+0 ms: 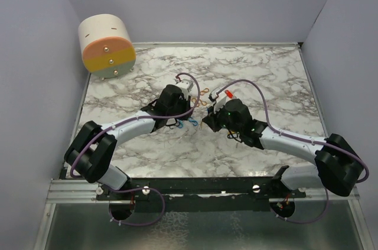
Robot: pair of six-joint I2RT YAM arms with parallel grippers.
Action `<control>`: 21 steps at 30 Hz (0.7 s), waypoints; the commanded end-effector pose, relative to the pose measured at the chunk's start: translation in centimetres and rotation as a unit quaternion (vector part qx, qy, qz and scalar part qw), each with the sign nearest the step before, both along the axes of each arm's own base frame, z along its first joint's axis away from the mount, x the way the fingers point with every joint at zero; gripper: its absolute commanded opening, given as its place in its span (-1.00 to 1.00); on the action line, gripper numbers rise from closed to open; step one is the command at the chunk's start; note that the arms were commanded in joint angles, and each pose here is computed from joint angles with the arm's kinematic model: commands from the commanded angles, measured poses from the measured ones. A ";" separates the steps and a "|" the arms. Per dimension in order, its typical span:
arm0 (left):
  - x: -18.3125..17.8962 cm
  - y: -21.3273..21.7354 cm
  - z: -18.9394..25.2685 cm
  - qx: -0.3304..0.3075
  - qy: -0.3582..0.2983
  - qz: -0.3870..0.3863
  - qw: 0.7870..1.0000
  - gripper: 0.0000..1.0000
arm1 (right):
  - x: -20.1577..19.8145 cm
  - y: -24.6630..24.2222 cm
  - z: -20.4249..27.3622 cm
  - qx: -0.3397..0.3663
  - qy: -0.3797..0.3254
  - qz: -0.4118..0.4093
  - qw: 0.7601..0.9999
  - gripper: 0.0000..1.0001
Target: Put the keys on the keyring
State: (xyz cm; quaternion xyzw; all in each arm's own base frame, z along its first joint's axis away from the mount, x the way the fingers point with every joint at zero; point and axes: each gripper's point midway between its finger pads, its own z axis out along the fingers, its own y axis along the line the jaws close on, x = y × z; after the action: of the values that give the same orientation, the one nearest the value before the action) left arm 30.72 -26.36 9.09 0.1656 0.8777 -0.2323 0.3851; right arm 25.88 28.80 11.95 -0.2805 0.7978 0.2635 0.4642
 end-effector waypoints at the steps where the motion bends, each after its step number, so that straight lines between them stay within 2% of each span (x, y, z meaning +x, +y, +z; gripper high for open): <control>1: -0.9 -2.3 1.9 -0.032 -0.020 -0.071 0.997 -1.00 | 0.9 0.3 1.3 0.011 -0.049 -0.007 0.999 -0.98; 13: -3.3 -4.3 2.2 -0.065 -0.015 -0.171 0.983 -1.00 | 0.9 0.0 1.1 -0.003 -0.070 -0.015 0.997 -0.98; 21: -4.0 -4.4 2.2 -0.063 -0.015 -0.196 0.979 -1.00 | 1.0 -0.5 0.9 -0.009 -0.074 -0.027 0.997 -0.98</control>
State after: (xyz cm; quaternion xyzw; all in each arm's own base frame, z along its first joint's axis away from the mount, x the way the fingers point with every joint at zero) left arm 27.40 -29.94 10.47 0.2831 0.8264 -0.3349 0.3532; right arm 26.41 28.64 11.97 -0.2914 0.7799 0.2337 0.5023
